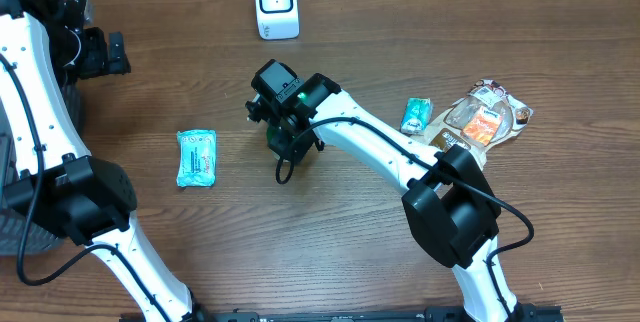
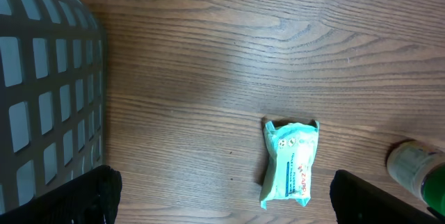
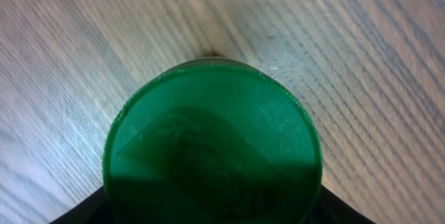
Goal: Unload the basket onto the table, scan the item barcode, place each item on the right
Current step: 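Lower the right gripper around the jar lid and grasp it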
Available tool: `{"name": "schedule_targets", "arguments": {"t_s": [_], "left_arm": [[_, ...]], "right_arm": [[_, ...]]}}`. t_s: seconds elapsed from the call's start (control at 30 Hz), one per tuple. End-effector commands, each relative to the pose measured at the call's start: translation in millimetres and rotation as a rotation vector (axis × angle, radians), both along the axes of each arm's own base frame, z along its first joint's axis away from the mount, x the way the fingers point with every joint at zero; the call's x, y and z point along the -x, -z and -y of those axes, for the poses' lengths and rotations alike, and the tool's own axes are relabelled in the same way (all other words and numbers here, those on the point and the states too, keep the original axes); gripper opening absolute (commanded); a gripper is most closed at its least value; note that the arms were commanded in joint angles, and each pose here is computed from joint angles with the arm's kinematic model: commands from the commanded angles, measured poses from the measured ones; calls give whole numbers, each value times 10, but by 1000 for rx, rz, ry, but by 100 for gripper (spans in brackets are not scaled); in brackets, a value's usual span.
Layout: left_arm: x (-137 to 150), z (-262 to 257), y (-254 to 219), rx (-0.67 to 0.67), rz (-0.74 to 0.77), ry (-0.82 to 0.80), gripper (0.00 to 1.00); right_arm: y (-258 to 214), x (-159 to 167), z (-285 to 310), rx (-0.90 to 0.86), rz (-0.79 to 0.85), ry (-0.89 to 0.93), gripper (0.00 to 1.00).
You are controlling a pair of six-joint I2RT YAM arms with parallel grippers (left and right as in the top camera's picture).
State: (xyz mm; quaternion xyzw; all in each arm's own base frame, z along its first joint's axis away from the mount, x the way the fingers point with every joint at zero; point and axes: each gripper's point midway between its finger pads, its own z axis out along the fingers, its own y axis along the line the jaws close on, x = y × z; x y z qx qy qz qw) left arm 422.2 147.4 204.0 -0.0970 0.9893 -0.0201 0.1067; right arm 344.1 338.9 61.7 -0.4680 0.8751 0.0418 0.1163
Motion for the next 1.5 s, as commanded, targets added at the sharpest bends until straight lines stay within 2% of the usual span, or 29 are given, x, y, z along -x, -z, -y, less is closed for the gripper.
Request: {"name": "schedule_targets", "arguments": {"t_s": [0.0, 0.1, 0.17, 0.2, 0.27, 0.4, 0.53, 0.63, 0.93, 1.1, 1.33, 1.47], "left_arm": [[-23, 33, -123, -11, 36, 16, 99], [-23, 33, -123, -11, 36, 16, 100], [-23, 33, -123, -11, 36, 16, 100], [-23, 34, -123, -11, 36, 16, 100], [-23, 33, -123, -11, 36, 16, 100], [-23, 33, -123, -11, 36, 16, 100], [-23, 33, -123, -11, 36, 16, 100], [-23, 33, -123, -11, 36, 16, 100], [-22, 32, -123, -11, 36, 16, 100], [-23, 33, -123, -11, 36, 16, 99], [-23, 33, -123, -11, 36, 16, 100], [-23, 33, -123, -11, 36, 16, 99]], "right_arm": [[-146, -32, -36, -62, 0, 138, 56], [-143, -24, -29, -106, -57, 400, 56], [-123, 27, 21, -119, -117, 624, 51], [-107, 72, 63, -120, -157, 776, 54], [-94, 120, 91, -120, -190, 911, 65], [-97, 117, 79, -115, -160, 916, 80], [-142, 30, 121, -84, -86, 784, 93], [-237, -46, 70, -75, -34, 576, 100], [-349, -270, -79, -71, 122, 227, 100], [-324, -222, -195, -85, 122, 5, 100], [-142, -284, -107, -59, 92, 6, 98], [-49, -310, -62, -51, 71, 47, 84]]}}
